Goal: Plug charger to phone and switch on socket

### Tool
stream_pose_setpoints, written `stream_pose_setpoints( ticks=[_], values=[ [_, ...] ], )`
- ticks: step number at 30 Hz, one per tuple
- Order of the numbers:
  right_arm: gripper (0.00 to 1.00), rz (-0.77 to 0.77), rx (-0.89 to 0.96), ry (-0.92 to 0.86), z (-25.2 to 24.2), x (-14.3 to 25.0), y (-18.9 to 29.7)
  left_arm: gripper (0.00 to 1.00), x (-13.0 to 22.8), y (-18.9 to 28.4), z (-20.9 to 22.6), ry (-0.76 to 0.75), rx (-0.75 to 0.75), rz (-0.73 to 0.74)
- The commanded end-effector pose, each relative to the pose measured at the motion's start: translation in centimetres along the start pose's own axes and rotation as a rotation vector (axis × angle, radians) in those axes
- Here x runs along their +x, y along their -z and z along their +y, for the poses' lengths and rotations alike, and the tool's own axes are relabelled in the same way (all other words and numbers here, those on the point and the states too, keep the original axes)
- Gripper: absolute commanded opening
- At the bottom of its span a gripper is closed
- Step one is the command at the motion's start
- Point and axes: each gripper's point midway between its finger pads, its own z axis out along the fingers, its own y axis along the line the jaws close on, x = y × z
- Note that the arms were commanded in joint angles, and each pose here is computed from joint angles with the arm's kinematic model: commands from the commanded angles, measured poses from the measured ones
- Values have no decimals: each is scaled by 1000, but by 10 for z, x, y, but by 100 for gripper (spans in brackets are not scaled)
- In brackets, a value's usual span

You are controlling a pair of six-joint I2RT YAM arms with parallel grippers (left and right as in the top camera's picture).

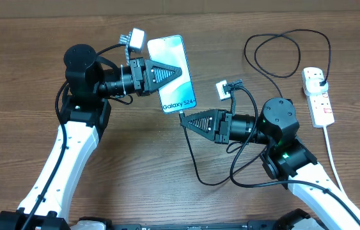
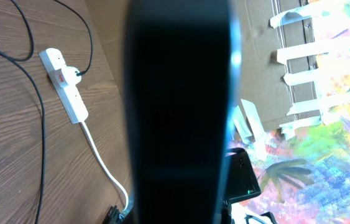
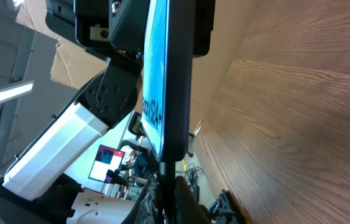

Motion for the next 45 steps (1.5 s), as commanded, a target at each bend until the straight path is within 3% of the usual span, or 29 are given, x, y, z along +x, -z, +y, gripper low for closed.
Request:
stream_pose_setpoints(
  ticks=[1,45],
  values=[
    [4,8,-17,18,6,-1,1,4,-4,2,-13,-71,7,-23],
    [4,-1,-17,20,6,-3,1,4,2,1,-15,-107,19,11]
  ],
)
